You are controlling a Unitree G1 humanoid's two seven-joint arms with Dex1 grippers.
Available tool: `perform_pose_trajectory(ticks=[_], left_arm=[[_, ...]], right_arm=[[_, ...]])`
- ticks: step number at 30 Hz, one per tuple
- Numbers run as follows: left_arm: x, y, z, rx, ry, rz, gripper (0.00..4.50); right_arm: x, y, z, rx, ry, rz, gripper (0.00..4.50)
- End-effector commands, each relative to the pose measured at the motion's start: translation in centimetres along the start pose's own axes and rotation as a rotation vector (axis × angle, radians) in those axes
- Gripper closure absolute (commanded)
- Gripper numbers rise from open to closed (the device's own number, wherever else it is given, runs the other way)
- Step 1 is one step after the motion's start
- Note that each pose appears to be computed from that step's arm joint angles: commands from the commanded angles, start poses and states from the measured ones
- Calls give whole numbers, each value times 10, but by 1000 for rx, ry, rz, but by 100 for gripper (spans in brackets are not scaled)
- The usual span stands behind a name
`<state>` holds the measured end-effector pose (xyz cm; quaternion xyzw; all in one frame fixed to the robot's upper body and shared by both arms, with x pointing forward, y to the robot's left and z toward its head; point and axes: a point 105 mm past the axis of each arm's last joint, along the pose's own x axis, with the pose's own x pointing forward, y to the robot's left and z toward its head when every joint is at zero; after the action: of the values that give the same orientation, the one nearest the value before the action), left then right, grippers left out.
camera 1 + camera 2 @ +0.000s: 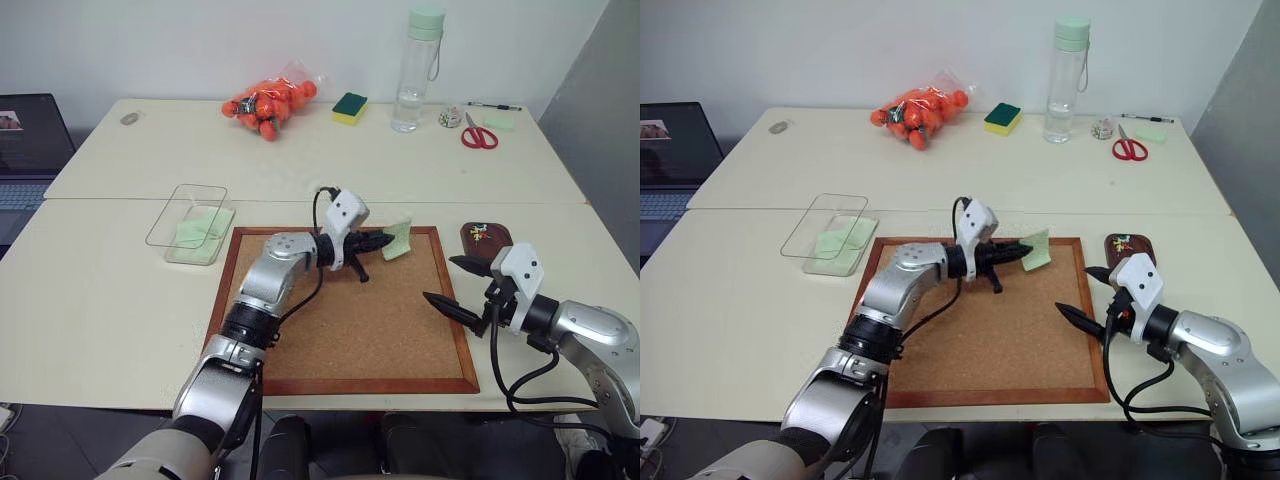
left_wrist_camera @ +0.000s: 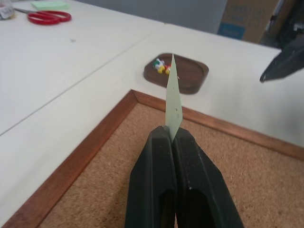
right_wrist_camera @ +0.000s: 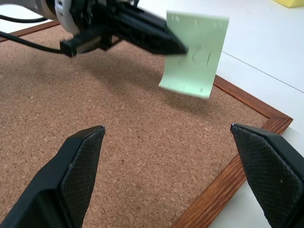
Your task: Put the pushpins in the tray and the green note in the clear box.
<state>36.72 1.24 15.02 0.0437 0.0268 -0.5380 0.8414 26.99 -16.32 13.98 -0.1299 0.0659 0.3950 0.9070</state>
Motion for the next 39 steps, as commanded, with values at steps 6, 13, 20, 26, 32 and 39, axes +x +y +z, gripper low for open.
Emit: perform_pose_trajectory(ticks=[6,13,20,26,32,39], left_arm=[[-110,63,56,89,-122,488,449],[-213,103,46,155,74,873,449],[-258,122,15,124,234,1055,449],[-267,133,5,37,216,1124,400],[-280,142,6,-33,150,1210,290],[-268,140,9,-102,96,1170,173]], right_arm=[[34,22,33,-53,-128,119,0],[76,34,65,-81,-220,242,0],[95,48,83,-122,-259,345,0],[96,50,85,-129,-263,361,0],[93,50,83,-128,-256,356,0],[92,48,83,-128,-252,348,0]])
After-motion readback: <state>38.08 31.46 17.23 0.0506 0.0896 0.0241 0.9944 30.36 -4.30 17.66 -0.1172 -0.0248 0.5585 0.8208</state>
